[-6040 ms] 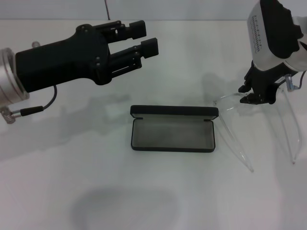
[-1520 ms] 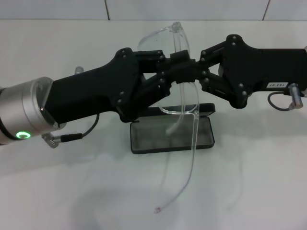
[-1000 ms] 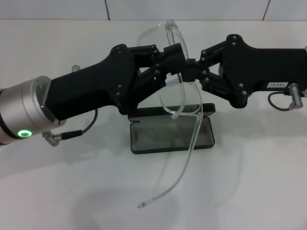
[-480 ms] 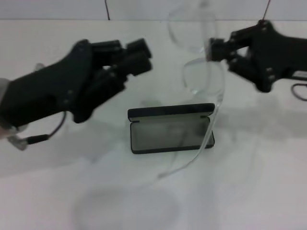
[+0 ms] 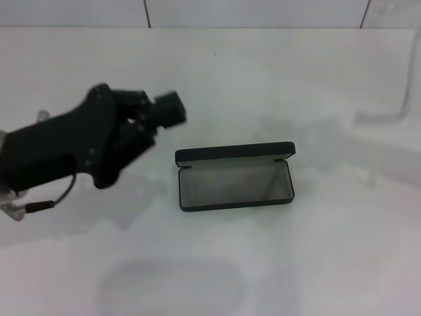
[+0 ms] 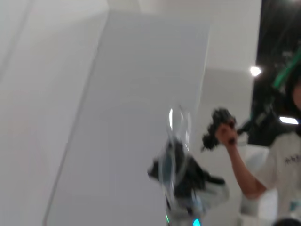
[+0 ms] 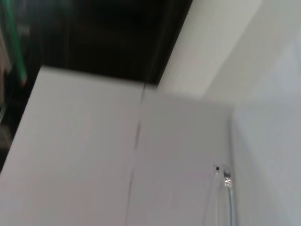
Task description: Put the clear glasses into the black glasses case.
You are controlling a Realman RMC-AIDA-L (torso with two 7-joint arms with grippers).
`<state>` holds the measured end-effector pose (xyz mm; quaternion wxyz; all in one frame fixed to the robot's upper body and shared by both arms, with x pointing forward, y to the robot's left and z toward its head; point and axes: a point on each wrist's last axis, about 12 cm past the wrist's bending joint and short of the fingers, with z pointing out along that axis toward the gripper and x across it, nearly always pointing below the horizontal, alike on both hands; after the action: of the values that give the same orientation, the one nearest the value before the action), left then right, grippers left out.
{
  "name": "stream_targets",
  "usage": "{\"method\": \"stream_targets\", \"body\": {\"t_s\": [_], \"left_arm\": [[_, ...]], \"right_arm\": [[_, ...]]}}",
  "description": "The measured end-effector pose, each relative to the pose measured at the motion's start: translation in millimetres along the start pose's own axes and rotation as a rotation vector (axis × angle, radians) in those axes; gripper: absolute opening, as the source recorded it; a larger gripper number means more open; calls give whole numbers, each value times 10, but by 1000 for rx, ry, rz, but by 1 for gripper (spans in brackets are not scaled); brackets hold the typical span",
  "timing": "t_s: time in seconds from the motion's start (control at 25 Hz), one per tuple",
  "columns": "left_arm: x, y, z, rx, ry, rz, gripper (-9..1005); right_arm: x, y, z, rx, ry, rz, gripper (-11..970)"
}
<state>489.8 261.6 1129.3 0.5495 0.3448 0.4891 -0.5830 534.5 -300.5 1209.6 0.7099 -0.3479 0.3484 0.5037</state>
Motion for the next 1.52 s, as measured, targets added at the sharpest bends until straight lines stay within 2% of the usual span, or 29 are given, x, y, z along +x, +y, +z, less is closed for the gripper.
{"method": "stream_targets", "body": {"t_s": [0.16, 0.32, 0.48, 0.6, 0.88, 1.52], "left_arm": [[84, -32, 232, 137, 56, -1, 76], [161, -99, 518, 288, 62, 19, 53], [190, -120, 747, 379, 28, 36, 42], [161, -103, 794, 371, -24, 64, 43], [118, -72, 746, 312, -100, 79, 44], [109, -27, 651, 224, -176, 61, 44]], "right_arm": [[-22, -31, -45, 51, -88, 3, 47], [38, -57, 13, 62, -105, 10, 47], [162, -89, 111, 68, -91, 37, 47], [290, -87, 188, 57, -60, 62, 47], [551, -72, 377, 29, 43, 93, 46], [853, -37, 599, -46, 224, 136, 47]]}}
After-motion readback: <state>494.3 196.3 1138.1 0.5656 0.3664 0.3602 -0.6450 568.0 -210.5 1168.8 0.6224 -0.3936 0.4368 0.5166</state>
